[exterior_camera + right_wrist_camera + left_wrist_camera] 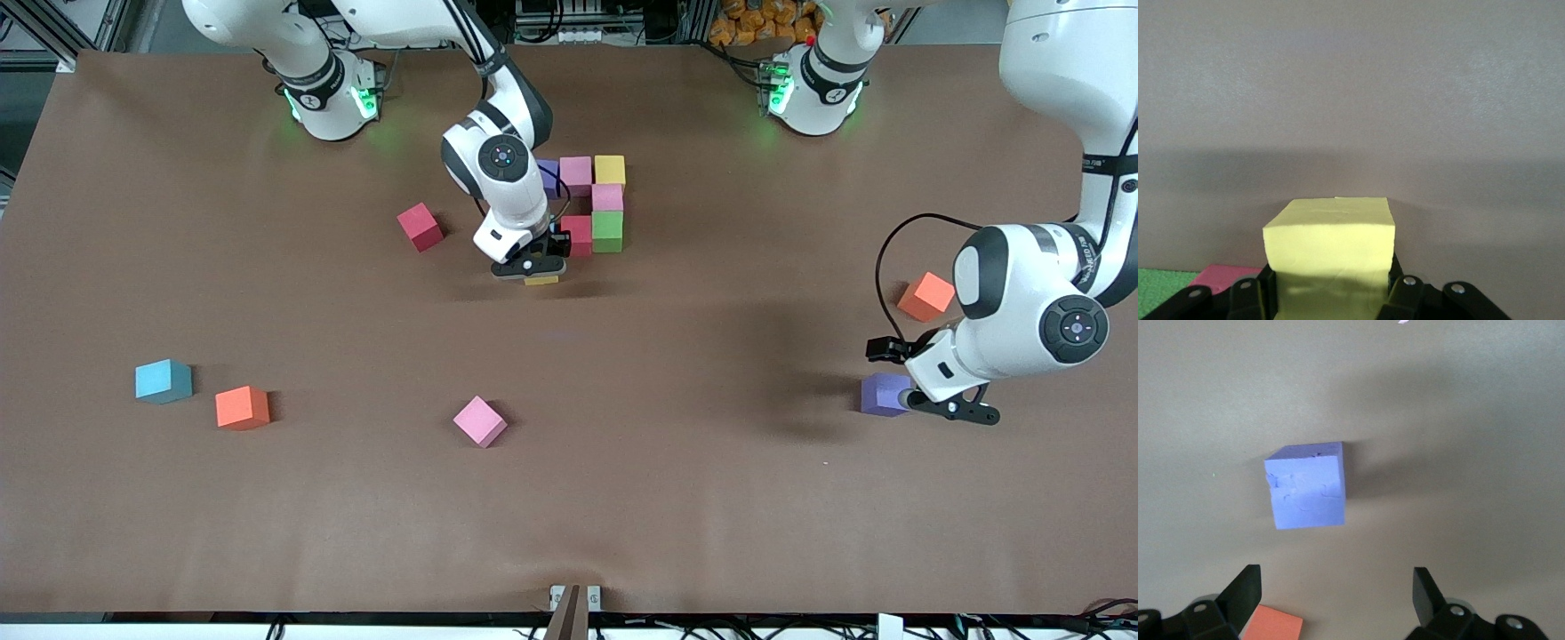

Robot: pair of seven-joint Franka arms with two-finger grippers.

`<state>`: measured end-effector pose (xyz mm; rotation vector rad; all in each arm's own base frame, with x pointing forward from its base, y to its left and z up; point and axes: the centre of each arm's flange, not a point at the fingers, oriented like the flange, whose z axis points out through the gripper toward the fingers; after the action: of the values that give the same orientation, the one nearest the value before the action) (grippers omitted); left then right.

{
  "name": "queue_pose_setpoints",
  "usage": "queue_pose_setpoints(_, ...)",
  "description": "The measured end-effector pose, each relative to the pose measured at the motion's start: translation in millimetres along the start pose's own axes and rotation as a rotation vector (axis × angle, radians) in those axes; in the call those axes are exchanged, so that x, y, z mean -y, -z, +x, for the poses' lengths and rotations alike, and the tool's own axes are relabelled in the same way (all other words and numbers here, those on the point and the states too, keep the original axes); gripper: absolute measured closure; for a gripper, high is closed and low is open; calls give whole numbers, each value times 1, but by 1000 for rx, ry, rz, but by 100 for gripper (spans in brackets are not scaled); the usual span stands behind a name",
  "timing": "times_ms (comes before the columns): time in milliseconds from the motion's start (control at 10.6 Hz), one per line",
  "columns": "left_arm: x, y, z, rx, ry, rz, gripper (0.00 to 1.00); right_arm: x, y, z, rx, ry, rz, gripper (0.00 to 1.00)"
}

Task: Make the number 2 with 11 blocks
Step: 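Lower yellow below cyan with the right gripper while the left gripper grasps purple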

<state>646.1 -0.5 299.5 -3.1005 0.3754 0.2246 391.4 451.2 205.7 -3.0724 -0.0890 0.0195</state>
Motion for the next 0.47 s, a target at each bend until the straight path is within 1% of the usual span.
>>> queue_pose_setpoints(470,18,-24,11,-34,21,21,0,2,0,-2,0,-10,0,41)
